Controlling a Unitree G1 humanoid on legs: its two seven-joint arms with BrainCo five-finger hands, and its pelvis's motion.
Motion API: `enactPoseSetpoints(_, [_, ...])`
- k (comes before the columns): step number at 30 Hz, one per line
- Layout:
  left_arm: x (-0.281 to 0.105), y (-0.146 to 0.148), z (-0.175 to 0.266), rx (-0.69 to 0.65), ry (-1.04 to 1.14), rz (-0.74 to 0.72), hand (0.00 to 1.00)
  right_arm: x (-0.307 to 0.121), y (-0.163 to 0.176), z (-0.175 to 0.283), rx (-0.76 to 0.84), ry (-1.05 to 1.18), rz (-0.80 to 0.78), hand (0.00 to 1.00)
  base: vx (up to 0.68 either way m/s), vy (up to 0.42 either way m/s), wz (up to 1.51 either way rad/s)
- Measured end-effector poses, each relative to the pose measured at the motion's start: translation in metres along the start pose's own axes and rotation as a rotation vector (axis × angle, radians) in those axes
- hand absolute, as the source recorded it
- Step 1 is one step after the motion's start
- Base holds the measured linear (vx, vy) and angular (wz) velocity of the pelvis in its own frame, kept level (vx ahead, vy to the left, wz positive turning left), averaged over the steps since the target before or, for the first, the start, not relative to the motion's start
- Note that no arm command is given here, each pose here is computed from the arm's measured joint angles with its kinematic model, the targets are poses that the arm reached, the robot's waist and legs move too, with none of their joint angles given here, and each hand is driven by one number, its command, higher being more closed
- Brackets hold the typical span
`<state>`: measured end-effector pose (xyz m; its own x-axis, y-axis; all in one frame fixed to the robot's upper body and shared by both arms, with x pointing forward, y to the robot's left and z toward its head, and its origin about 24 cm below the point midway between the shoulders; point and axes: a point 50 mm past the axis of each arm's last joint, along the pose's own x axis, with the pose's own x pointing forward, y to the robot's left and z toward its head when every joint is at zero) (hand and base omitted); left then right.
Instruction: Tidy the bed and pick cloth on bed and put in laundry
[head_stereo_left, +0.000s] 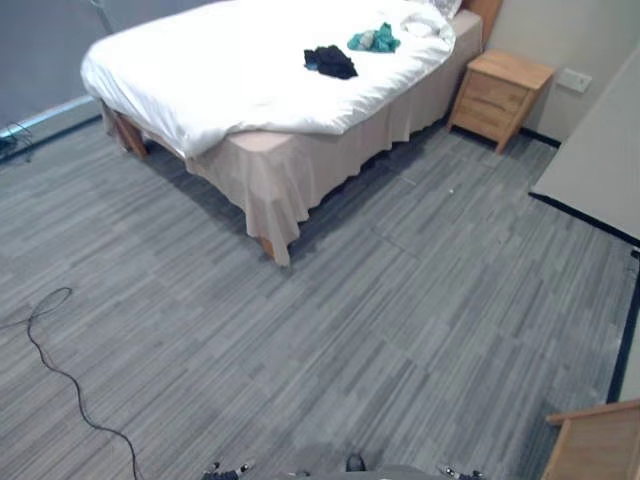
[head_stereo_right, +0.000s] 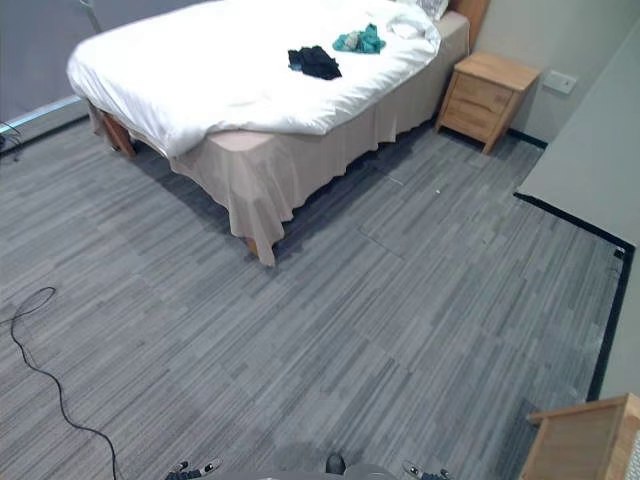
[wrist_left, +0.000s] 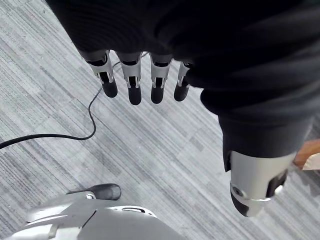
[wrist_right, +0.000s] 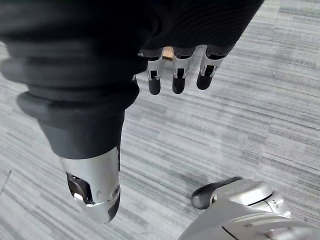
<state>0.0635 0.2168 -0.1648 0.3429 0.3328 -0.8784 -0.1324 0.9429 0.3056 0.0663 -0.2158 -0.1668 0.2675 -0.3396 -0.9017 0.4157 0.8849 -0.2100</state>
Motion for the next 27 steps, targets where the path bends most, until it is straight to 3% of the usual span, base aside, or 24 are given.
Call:
enactPoseSetpoints(9, [0.003,-0.004,0.012,0.004,-0.012,-0.012,0.0,-0.001,-0.009,-0.01,0.018,0.028,-0.023,0.0,0.21,-0.075,0.38])
enactPoseSetpoints(15, [0.007,-0.005,0.032,-0.068,-0.051,-0.003,0.0,-0.001,-0.009,-0.012,0.041,0.031,-0.025,0.0,0.62,-0.395,0.39])
enactPoseSetpoints(18, [0.004,-0.015,0.032,-0.131,-0.051,-0.013,0.0,0.0,-0.018,0.003,0.06,-0.026,-0.04,0.0,0.65,-0.435,-0.26])
enactPoseSetpoints(22, [0.004,-0.003,0.037,-0.164,-0.088,0.023,0.0,0.0,-0.008,0.014,0.038,-0.062,-0.017,0.0,0.62,-0.317,-0.45])
enactPoseSetpoints(27, [0.004,-0.002,0.042,-0.202,-0.118,0.028,0.0,0.003,0.003,0.037,0.045,-0.114,0.011,0.0,0.51,-0.086,-0.2])
